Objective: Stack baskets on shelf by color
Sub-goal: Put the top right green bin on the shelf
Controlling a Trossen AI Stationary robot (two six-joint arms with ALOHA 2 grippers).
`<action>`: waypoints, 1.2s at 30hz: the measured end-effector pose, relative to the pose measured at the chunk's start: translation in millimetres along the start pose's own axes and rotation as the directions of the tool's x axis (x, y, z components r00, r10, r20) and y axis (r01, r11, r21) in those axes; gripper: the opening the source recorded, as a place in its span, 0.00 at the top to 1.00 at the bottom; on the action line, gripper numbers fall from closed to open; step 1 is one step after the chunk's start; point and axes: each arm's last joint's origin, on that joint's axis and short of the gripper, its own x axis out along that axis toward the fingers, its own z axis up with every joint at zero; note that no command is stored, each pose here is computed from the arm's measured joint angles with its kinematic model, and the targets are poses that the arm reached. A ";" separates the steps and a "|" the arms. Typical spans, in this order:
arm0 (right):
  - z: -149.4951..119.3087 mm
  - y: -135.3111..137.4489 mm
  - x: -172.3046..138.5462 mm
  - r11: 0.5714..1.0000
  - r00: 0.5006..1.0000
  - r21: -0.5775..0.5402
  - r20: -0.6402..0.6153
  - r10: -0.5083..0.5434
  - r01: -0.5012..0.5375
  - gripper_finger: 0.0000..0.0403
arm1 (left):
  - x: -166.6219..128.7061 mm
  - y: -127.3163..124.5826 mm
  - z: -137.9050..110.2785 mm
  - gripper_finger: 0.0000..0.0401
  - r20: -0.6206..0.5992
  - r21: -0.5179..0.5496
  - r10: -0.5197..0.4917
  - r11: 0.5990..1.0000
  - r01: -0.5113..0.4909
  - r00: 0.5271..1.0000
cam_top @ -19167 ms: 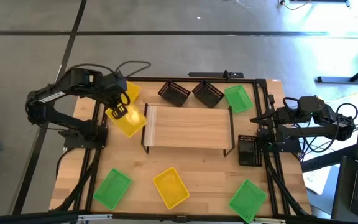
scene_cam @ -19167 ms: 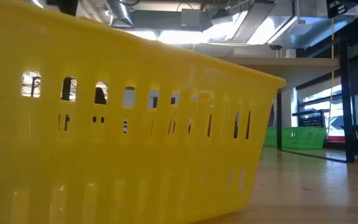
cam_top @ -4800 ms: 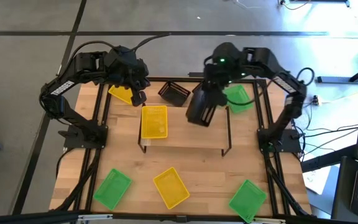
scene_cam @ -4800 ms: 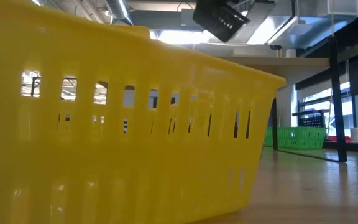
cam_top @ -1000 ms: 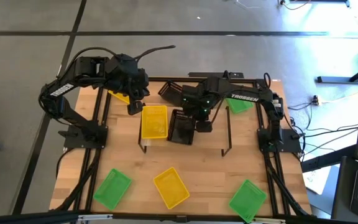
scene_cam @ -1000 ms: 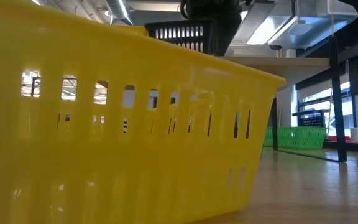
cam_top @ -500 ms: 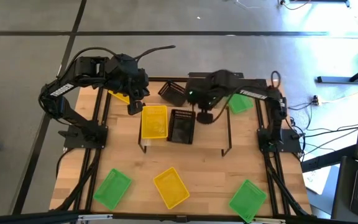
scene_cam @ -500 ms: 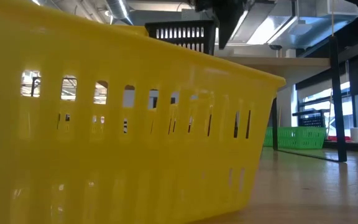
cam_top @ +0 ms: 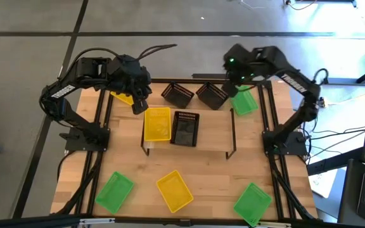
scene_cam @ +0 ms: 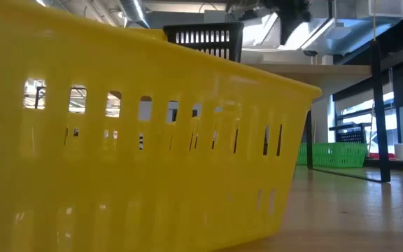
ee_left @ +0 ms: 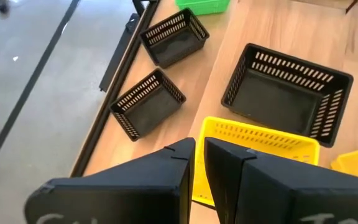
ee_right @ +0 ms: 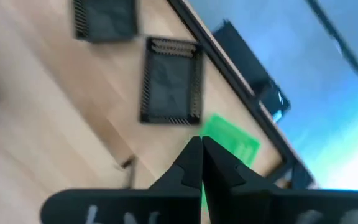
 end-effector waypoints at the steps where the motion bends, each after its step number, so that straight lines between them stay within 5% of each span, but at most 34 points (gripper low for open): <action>1: -4.7 -8.0 3.9 0.999 1.000 0.032 -0.023 -0.012 0.013 1.00 | 0.0 0.2 0.0 0.93 0.000 -0.012 0.001 1.000 -0.001 1.000; 5: -26.3 -38.6 22.2 0.982 0.993 0.183 -0.120 -0.017 0.039 1.00 | 0.1 0.7 0.4 0.93 0.003 -0.040 0.003 0.999 -0.003 1.000; 13: -52.8 -63.3 82.9 0.950 0.965 0.291 -0.199 0.173 -0.110 1.00 | 0.0 0.4 5.7 0.93 0.058 -0.052 0.000 0.999 0.003 0.998; 29: -79.8 -80.3 146.9 0.894 0.939 0.434 -0.247 0.239 -0.114 0.79 | 0.2 1.8 6.6 0.93 0.065 -0.060 0.005 0.998 -0.001 0.998; 36: -102.2 -69.8 178.8 0.851 0.903 0.502 -0.277 0.328 -0.154 0.79 | 0.2 1.8 6.7 0.93 0.066 -0.063 0.005 0.998 0.000 0.998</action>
